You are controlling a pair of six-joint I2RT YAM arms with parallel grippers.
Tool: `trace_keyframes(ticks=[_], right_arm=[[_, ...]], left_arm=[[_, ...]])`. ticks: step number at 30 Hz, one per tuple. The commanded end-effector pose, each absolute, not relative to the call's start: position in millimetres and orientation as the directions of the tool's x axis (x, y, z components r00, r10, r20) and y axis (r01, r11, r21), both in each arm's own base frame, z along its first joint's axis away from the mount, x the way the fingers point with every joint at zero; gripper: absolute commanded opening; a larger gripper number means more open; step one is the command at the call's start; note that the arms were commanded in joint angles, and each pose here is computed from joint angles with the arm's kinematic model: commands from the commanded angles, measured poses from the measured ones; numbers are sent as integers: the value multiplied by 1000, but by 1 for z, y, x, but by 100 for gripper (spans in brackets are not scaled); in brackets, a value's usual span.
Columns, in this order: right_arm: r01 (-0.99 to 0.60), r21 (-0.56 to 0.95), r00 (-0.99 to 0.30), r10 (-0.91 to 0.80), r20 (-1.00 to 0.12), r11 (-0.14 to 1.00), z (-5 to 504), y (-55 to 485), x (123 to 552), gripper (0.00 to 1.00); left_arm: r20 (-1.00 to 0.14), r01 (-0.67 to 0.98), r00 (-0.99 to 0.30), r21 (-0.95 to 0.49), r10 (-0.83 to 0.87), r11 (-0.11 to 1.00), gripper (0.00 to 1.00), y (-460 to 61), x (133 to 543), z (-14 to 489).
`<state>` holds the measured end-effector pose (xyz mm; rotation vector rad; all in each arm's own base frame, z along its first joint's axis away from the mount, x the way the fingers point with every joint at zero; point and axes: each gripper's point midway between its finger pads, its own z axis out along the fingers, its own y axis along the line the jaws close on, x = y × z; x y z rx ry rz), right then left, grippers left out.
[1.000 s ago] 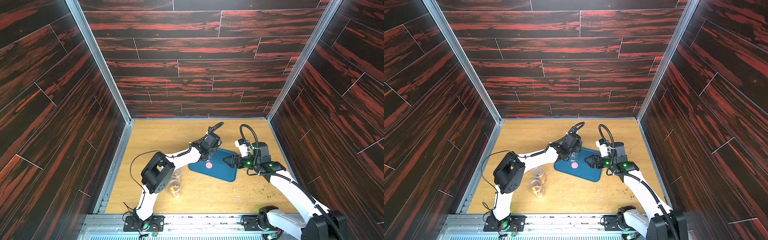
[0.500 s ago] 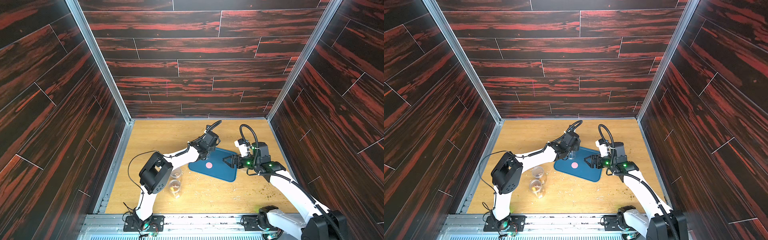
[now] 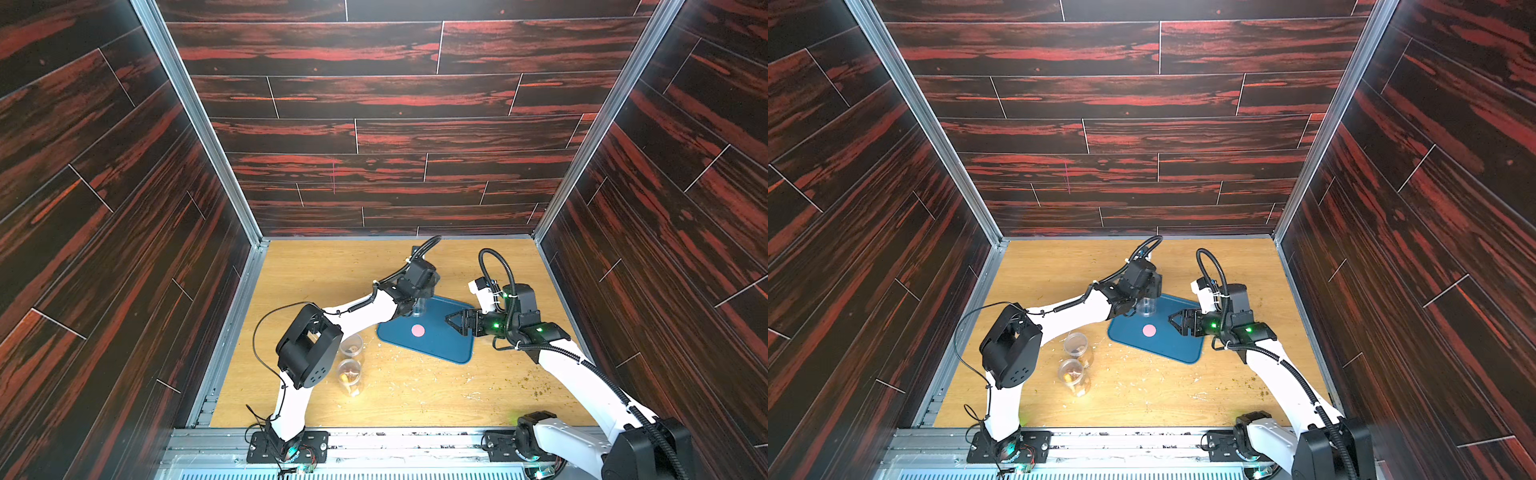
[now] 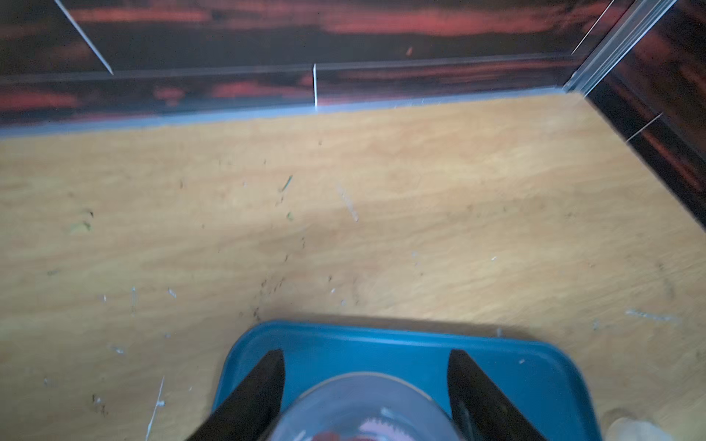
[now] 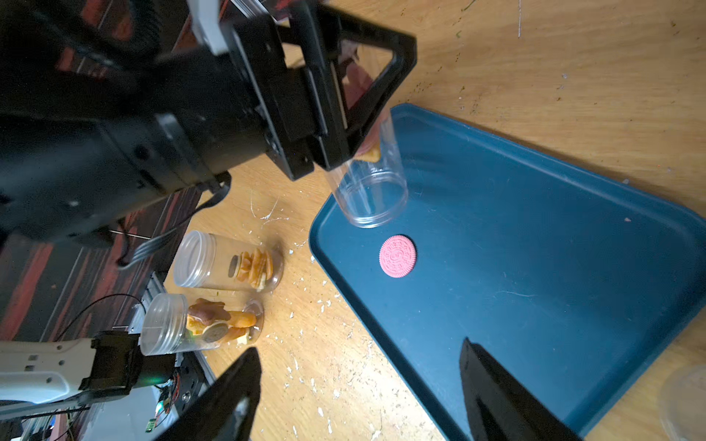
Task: Pour the cookies out of the jar
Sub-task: Pour the cookies in the jar onto the tray.
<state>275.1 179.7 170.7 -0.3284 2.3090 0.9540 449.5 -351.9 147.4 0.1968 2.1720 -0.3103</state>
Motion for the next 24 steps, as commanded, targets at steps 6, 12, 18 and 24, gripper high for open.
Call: trace_keyframes(ticks=[6,12,18,24], right_arm=[[-456,537,-762,0,-648,710,183,182,284,85],[-465,531,-753,0,-659,709,185,183,284,85],[-503,499,-715,-15,-699,706,195,181,282,85],[-498,517,-729,-13,-684,696,191,184,282,85]], left_arm=[[-819,235,-571,-102,52,967,70,-350,446,175],[-859,313,-508,-113,66,943,71,-373,438,187],[-914,363,-403,-112,48,925,75,-358,434,182],[-896,337,-442,-132,33,932,75,-363,434,168]])
